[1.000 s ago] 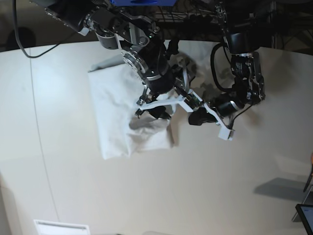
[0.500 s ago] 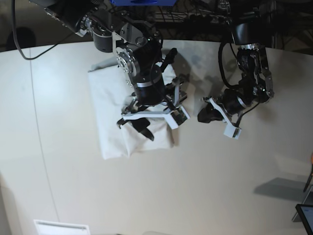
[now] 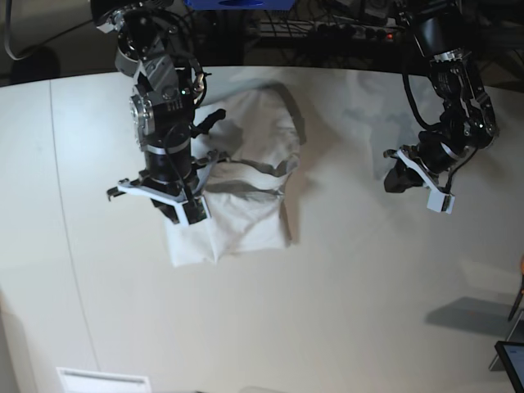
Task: Fold the T-shirt properly
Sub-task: 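Press the right gripper onto the folded stack and smooth it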
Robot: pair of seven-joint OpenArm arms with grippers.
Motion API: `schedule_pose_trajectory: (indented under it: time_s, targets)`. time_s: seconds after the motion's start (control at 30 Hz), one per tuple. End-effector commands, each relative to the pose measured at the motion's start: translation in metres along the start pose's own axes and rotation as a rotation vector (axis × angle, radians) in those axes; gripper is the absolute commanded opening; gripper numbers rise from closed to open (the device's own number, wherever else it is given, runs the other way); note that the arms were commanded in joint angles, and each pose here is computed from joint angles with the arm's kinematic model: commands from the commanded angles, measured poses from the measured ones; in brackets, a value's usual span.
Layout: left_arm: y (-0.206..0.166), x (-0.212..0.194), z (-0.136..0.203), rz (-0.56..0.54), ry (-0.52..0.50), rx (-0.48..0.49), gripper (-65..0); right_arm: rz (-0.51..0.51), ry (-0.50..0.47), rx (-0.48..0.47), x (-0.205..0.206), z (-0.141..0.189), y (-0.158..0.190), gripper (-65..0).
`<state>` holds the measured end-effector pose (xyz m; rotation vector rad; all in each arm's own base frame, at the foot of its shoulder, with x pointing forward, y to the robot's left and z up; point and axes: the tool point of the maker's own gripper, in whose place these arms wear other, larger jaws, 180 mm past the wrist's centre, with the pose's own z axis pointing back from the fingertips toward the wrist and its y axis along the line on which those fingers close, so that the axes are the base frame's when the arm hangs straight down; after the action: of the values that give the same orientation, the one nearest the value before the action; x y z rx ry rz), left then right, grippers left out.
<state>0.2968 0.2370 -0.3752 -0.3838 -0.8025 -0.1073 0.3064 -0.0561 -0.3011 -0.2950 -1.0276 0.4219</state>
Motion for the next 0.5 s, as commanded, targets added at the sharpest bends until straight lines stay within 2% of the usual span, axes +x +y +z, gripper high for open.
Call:
schedule_pose_trajectory:
  time_s: [0.0,0.47]
  targets:
    - [0.000,0.018,0.005,-0.023,-0.051,-0.006,-65.0,0.002,-0.034,0.001,0.009,0.003,0.000,-64.0]
    - [-0.001,0.017,0.004,-0.021,-0.049,-0.009,-65.0,-0.130,0.056,0.180,-0.019,0.017,0.044,-64.0]
